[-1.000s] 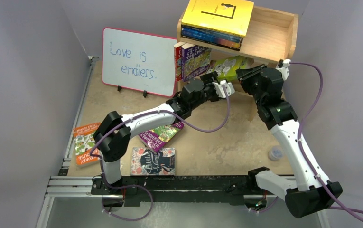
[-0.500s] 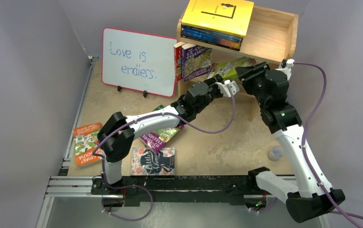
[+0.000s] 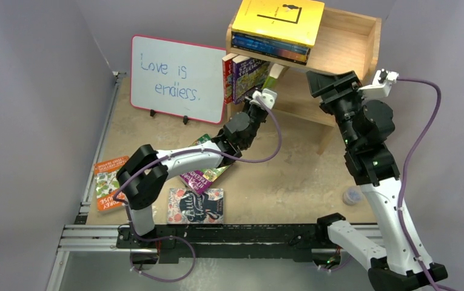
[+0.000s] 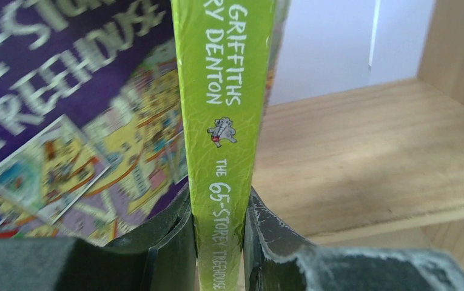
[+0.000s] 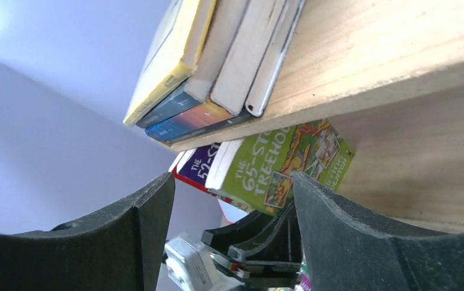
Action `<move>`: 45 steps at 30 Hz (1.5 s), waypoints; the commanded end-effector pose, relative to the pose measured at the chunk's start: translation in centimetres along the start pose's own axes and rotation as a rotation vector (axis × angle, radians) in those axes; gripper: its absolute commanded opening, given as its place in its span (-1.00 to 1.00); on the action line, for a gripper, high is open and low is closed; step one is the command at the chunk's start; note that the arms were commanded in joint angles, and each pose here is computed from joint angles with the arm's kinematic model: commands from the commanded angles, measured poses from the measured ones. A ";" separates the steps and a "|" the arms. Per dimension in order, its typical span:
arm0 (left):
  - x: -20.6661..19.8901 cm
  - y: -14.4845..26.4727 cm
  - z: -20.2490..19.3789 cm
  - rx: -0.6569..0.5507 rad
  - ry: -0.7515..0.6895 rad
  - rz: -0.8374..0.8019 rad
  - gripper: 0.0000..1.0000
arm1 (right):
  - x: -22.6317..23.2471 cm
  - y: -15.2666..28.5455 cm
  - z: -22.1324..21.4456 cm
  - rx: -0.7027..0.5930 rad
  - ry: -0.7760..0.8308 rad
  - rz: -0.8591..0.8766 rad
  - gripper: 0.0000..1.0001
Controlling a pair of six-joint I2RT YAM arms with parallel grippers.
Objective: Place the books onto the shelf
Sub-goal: Adjust the book on the shelf.
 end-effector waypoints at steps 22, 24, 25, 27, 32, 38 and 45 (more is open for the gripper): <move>8.2 0.0 3.4 -0.101 0.496 0.397 -0.38 | -2.2 -9.2 -10.8 0.168 0.513 0.192 0.29; 8.2 0.2 3.5 -0.097 0.506 0.390 -0.27 | -2.3 -9.8 -11.2 0.157 0.518 0.180 0.29; 8.3 0.3 3.6 -0.096 0.513 0.386 -0.23 | -2.3 -9.9 -11.3 0.147 0.520 0.179 0.28; 8.4 0.6 3.9 -0.092 0.531 0.371 -0.17 | -2.3 -10.2 -11.4 0.126 0.523 0.176 0.18; 8.5 1.2 5.2 -0.080 0.613 0.277 -0.13 | -2.4 -11.0 -12.0 0.122 0.533 0.193 -0.19; 9.3 2.0 6.7 -0.060 0.693 0.218 -0.02 | -2.8 -12.1 -12.8 0.122 0.537 0.187 -0.14; 9.9 4.2 7.7 -0.017 0.730 0.166 0.07 | -2.6 -12.9 -13.0 0.115 0.543 0.190 -0.03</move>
Point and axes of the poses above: each gripper's point midway between its finger pads, its own y axis back along the fingers, its own x axis along the line the jaws close on, z = x × y, the point moved 9 cm from there along y, back along the fingers
